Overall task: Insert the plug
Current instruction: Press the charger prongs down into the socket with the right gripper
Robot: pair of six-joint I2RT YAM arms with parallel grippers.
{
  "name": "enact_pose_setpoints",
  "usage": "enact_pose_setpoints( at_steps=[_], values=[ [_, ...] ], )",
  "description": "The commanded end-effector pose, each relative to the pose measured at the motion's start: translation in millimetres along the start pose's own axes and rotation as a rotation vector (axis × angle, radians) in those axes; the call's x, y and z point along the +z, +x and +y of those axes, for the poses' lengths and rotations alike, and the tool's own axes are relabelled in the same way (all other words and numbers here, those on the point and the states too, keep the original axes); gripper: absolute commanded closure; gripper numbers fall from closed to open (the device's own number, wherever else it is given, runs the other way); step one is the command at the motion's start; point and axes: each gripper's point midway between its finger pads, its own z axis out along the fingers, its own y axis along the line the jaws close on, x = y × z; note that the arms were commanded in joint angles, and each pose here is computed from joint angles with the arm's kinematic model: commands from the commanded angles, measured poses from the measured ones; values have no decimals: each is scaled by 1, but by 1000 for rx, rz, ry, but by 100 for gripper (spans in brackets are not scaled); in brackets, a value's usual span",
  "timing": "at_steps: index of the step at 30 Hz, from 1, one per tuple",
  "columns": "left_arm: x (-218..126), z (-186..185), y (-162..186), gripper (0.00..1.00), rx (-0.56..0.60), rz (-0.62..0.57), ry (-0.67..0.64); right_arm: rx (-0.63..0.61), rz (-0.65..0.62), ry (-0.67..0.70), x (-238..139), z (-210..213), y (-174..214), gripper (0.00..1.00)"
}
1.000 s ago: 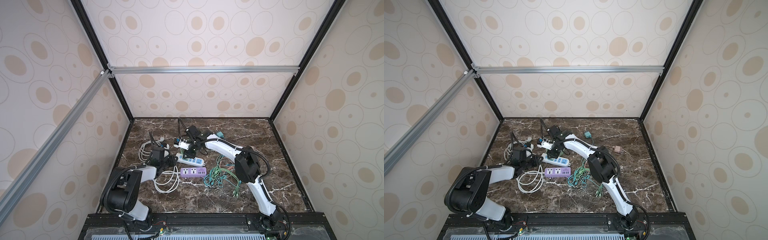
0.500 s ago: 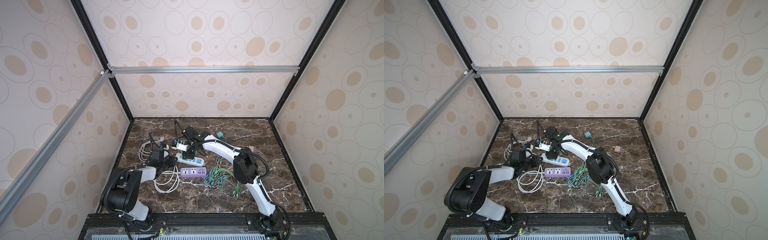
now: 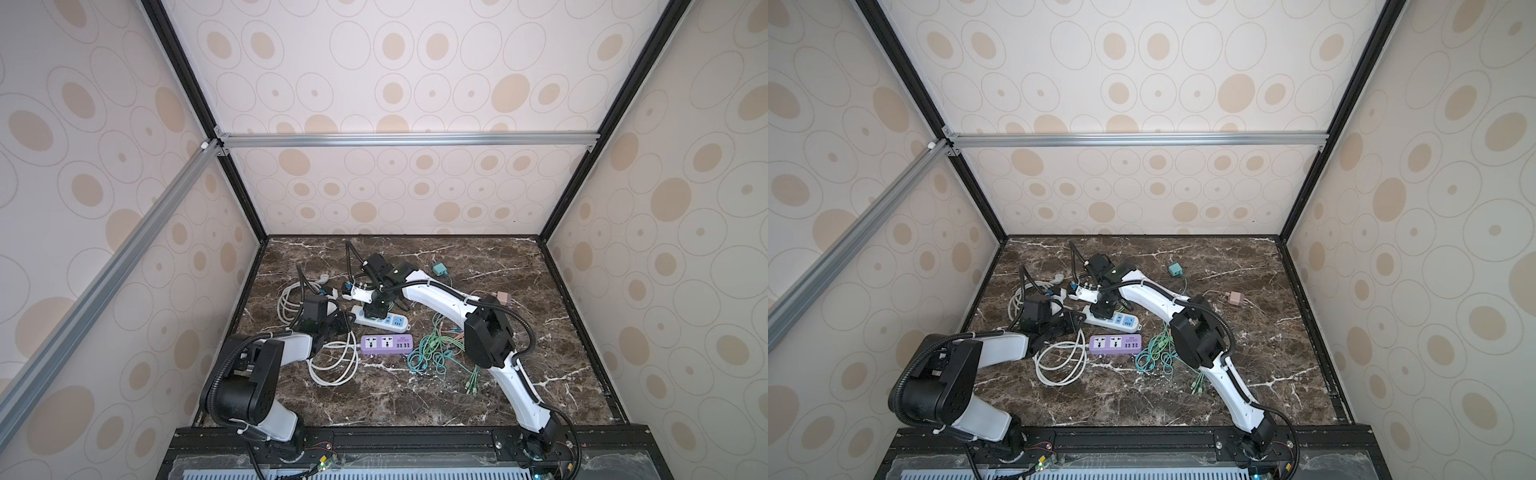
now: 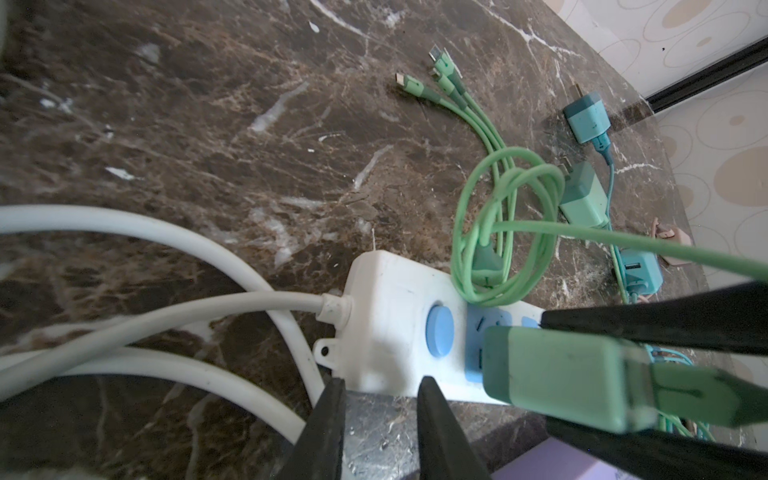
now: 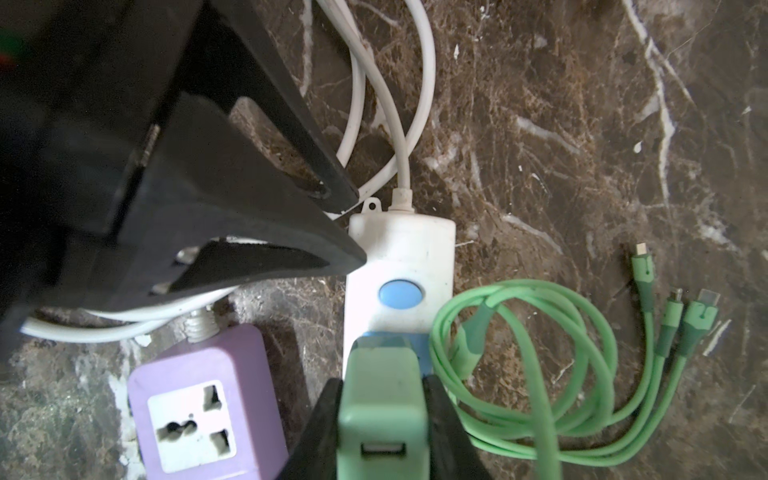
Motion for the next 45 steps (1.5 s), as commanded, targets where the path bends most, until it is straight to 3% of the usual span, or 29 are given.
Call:
enact_pose_setpoints(
  at_steps=[1, 45],
  values=[
    [1, 2, -2, 70, -11, -10, 6, -20, 86, -6, 23, 3, 21, 100],
    [-5, 0, -10, 69, -40, -30, 22, 1, 221, 39, 51, 3, 64, 100]
  ],
)
